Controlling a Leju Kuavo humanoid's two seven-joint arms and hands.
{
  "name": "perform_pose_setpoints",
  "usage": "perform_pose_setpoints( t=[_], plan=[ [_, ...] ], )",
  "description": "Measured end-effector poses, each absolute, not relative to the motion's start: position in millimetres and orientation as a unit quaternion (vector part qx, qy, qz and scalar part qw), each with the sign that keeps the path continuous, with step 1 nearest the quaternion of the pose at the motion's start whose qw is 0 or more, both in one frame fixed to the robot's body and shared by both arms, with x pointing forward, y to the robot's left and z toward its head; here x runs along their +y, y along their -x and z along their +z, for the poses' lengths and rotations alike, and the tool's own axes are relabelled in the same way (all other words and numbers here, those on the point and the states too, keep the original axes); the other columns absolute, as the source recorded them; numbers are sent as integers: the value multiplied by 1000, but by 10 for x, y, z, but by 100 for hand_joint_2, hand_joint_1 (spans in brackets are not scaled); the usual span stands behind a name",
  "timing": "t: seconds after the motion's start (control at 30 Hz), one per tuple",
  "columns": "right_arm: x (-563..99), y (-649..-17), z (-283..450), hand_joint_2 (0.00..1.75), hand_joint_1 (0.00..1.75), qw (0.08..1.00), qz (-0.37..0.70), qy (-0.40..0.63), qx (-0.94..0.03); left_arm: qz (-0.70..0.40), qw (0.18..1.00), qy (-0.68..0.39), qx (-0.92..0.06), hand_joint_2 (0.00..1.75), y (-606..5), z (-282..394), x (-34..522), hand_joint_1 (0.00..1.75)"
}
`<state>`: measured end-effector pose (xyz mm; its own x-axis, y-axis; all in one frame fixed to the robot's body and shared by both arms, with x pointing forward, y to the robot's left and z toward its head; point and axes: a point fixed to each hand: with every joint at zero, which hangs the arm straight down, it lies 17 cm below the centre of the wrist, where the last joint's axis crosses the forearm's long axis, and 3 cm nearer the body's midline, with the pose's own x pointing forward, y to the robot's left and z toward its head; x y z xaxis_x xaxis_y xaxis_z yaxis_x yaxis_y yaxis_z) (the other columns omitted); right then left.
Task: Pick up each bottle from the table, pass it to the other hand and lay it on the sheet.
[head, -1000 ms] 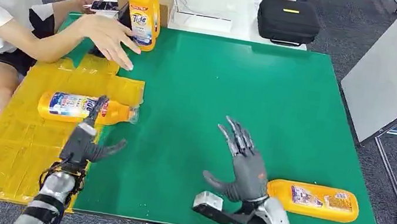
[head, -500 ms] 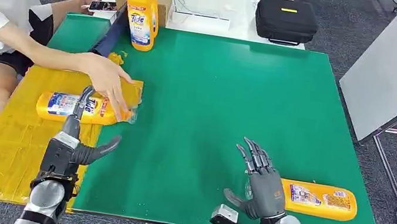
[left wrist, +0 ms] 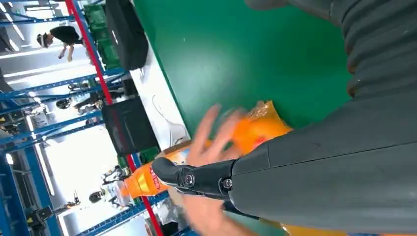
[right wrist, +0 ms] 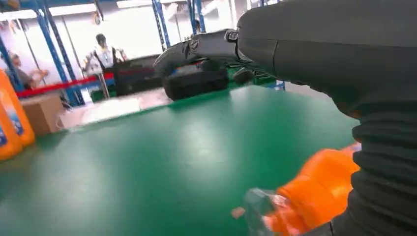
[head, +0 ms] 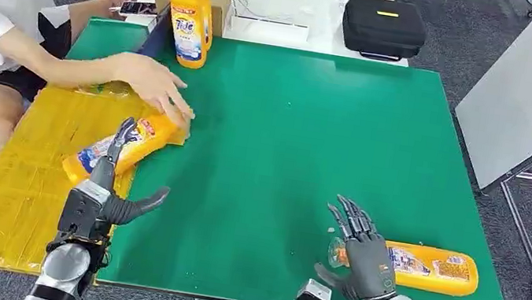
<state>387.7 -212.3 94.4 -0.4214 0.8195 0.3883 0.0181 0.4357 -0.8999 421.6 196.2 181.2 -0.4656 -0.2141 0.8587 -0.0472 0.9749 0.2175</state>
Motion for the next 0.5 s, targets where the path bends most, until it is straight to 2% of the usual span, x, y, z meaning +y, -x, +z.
perform_pose_setpoints(
  t=[0.5],
  plan=[
    [-2854,-3956,749,175,0,481,463,321,-671,-78,503,-33,-860,175,-4195,1893,1788,0]
  ],
)
